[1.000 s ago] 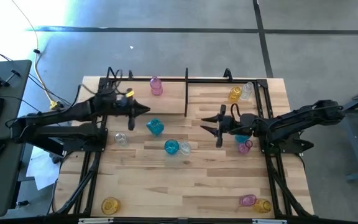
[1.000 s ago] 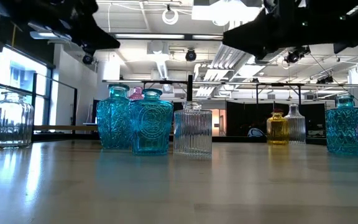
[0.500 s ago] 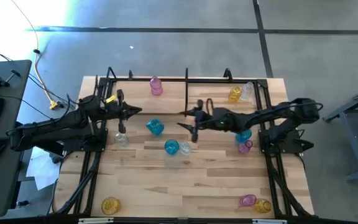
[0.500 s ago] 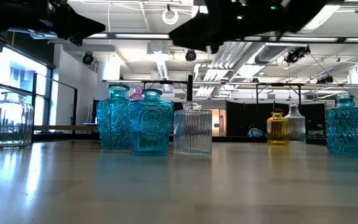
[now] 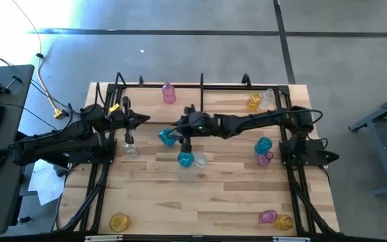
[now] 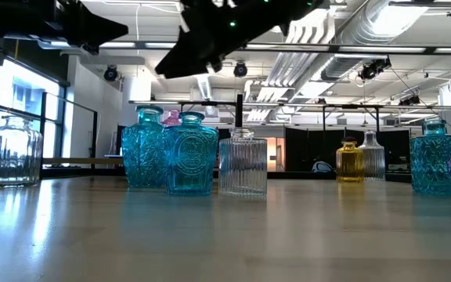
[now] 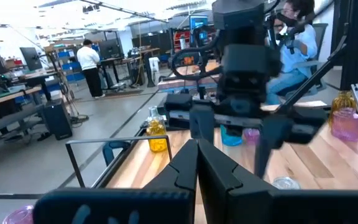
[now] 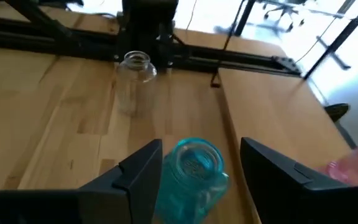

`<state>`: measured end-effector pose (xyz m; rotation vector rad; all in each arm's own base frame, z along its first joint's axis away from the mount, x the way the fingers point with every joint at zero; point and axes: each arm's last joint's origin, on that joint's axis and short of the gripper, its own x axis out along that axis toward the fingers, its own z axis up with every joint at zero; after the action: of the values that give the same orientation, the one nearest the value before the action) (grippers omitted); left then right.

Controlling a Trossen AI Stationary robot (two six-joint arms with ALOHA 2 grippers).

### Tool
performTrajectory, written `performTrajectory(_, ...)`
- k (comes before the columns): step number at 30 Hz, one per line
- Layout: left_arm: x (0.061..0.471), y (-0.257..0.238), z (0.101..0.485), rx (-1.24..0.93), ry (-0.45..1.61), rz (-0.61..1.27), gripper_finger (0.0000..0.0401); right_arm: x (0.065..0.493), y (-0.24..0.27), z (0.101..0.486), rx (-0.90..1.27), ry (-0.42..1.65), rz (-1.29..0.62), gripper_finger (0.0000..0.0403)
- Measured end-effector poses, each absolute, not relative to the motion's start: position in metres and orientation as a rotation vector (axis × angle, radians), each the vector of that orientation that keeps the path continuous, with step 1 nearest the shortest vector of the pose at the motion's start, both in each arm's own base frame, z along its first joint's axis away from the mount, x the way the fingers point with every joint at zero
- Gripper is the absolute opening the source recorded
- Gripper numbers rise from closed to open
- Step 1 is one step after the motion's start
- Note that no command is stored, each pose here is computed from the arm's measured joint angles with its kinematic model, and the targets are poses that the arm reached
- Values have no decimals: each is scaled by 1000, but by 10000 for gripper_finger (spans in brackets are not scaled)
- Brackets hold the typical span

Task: Sort vases onto shelf
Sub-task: Put the bottom left blue flower vase on the shelf

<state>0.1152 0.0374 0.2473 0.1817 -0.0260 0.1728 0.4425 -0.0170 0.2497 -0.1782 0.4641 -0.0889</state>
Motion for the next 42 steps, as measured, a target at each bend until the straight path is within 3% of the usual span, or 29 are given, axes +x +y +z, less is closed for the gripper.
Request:
performTrajectory(7, 115, 39, 247, 204, -19, 220, 0, 470, -42, 252, -113, 568, -141, 202)
performTrajectory(13, 115, 39, 247, 205, -19, 225, 0, 477, -57, 245, -8, 670, -69, 202)
performTrajectory(19, 115, 39, 247, 205, -18, 224, 0, 479, -49, 243, -135, 663, 14, 203)
performTrajectory(30, 115, 39, 243, 186, 19, 221, 0, 481, -32, 244, -157, 659, -12, 282)
performTrajectory(42, 115, 39, 242, 156, 31, 218, 0, 489, -31, 220, -161, 691, -18, 287)
